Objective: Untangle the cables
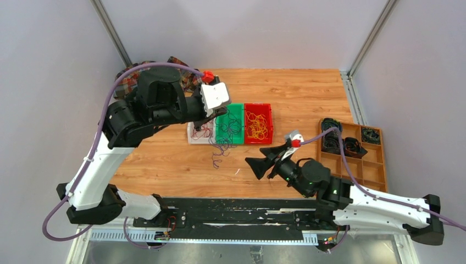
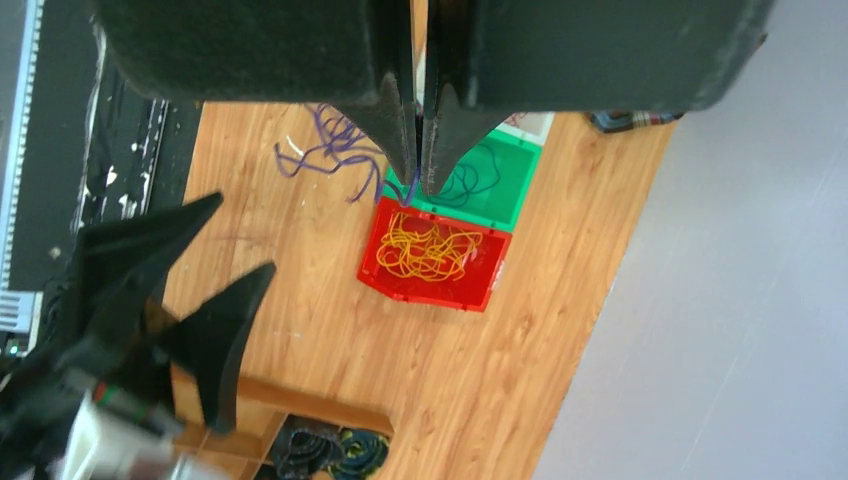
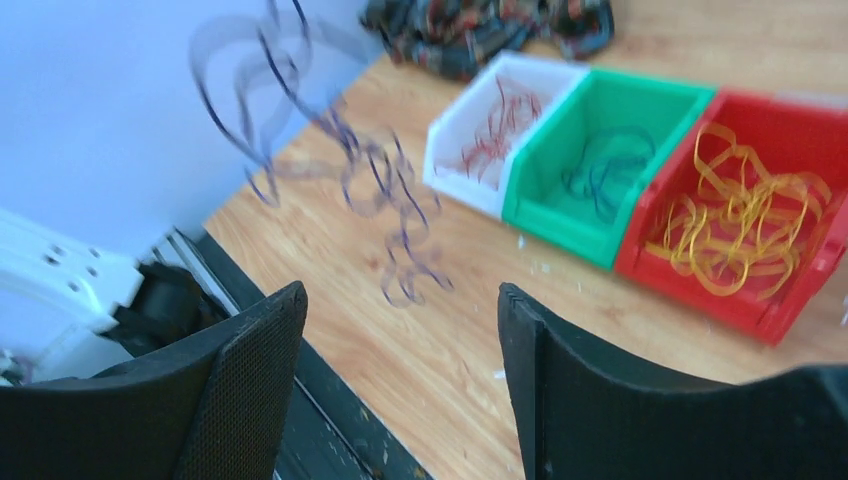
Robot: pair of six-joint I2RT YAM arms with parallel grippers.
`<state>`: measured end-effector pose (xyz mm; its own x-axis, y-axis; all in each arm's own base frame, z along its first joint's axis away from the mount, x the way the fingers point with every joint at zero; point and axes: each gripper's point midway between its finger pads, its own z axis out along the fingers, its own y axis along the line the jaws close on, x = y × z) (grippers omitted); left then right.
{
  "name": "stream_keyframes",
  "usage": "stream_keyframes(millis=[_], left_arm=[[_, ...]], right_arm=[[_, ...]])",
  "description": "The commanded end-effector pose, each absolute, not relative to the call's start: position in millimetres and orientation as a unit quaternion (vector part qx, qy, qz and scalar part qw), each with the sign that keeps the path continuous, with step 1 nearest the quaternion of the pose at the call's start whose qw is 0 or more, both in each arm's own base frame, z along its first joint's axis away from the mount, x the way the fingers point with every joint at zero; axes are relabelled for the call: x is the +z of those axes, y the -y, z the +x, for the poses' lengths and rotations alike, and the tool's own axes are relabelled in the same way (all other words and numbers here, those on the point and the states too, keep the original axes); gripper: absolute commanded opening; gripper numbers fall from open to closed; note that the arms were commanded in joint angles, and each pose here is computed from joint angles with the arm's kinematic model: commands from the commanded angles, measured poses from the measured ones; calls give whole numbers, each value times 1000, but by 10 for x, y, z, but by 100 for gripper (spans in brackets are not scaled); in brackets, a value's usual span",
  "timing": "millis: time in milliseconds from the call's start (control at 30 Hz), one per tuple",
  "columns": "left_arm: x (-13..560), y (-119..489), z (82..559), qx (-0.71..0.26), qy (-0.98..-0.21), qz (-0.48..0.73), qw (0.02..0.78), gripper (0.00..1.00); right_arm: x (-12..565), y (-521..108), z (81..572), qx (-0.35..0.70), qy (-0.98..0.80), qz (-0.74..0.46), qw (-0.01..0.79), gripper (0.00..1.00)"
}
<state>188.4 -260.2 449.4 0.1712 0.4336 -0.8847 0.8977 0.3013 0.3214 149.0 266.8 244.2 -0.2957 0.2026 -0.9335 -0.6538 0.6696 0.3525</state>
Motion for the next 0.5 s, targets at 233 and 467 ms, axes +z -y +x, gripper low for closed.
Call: stream_keyframes(millis=[233,467], left_arm=[[4338,2501,1797,-190,-570,599,529,0],[4254,2489,1734,-199,-576,605,512,0]], right_arm=[[3505,-2805,1663,344,-652,-192,648,73],[3700,-3091,1890,312,-637,-186,680,71]])
